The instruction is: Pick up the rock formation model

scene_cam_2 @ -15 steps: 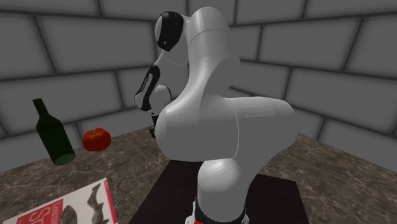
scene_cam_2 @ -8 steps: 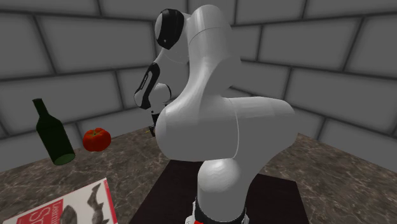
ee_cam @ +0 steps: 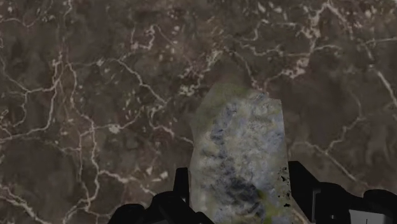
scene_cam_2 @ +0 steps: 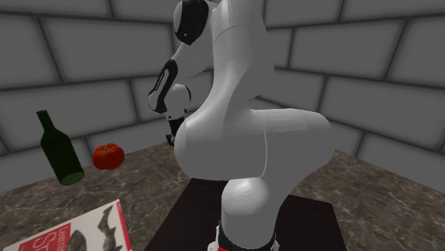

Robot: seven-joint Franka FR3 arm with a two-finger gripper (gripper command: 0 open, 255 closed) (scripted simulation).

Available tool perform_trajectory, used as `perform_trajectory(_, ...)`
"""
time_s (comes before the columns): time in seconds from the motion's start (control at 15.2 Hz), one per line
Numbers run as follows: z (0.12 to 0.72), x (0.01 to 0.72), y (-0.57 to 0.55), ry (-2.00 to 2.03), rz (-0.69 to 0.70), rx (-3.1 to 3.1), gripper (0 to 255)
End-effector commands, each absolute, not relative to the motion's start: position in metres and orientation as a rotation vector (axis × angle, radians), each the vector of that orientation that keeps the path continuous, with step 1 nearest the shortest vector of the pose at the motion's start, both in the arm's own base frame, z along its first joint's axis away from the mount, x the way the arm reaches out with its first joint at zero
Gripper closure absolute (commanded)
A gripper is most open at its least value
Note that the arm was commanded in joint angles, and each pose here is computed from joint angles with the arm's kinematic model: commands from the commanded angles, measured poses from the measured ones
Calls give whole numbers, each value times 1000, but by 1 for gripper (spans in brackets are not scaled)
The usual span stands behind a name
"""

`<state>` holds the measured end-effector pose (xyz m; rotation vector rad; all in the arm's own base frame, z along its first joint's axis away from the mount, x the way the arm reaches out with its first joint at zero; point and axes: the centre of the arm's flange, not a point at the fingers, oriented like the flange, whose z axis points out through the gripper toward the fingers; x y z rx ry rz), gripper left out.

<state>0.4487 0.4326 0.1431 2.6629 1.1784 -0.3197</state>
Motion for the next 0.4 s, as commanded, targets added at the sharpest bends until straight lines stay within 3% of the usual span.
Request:
perform_trajectory(0.0,153,448,432,1178,-320,2663,255)
perform_trajectory(0.33,170,448,432,1178,-320,2663,255)
